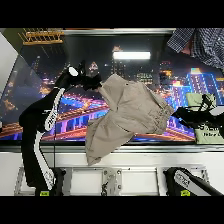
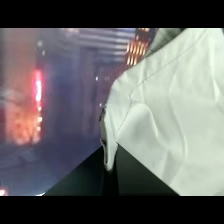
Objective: Fold the clothes and pants, and hang the long-sleeved shirts on hangers.
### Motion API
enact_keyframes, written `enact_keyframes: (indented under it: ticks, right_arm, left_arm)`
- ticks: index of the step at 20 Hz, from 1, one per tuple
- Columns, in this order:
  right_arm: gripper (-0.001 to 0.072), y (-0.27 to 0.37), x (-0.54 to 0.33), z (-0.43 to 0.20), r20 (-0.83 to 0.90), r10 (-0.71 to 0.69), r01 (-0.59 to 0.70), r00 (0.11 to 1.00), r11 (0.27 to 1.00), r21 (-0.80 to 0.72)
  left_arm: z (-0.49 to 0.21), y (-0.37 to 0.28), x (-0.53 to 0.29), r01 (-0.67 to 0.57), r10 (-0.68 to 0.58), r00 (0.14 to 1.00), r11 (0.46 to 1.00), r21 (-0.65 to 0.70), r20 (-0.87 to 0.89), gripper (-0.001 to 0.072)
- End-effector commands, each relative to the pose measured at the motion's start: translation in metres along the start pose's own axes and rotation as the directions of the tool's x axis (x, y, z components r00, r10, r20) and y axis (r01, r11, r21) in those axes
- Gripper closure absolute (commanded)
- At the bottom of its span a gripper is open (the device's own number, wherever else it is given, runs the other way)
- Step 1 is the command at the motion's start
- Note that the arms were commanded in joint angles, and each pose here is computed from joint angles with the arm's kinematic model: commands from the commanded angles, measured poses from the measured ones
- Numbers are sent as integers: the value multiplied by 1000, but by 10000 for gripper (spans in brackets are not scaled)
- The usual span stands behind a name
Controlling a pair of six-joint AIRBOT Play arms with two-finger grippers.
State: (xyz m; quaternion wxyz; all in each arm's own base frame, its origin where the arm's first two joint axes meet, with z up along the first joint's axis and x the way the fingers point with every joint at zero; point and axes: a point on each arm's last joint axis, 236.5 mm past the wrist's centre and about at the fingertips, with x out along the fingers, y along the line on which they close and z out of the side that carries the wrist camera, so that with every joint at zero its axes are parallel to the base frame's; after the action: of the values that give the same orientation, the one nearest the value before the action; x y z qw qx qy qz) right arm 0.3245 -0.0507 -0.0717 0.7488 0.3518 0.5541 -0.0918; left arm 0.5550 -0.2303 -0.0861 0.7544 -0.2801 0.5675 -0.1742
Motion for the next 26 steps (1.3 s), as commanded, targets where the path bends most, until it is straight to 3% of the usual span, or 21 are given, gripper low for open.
enact_keyframes:
  ticks: [1,5,6,8,9,13,18,22,26]
  right_arm:
    - [170,15,43,17,34,124,-125,992,991,47]
    - [189,53,77,4,-4,232,-232,973,972,28]
    - [277,61,80,4,1,246,-246,969,969,10]
    - [616,78,79,8,26,269,-267,963,962,-60]
    - [689,89,73,12,36,286,-280,958,953,-113]
    - [690,156,-22,59,178,400,-315,899,873,-372]
    - [691,239,-221,53,330,554,-206,764,695,-689]
    - [691,260,-323,9,417,657,-129,628,616,-777]
    - [691,240,-340,-31,421,609,-69,672,618,-783]
  left_arm:
    - [12,-8,-9,12,-13,1000,1000,13,27,701]
    - [14,-12,-12,19,-19,999,1000,21,29,701]
    - [13,-12,-12,18,-19,1000,1000,22,23,701]
    - [9,-13,-14,18,-18,1000,1000,25,7,701]
    - [11,-16,-20,21,-21,1000,999,29,10,701]
    - [57,-60,-119,55,-86,975,986,155,203,702]
    - [59,-168,-351,-11,-253,813,894,449,524,701]
    - [-9,-231,-494,-88,-377,654,823,561,656,702]
    - [-82,-266,-566,-138,-464,568,760,635,680,701]
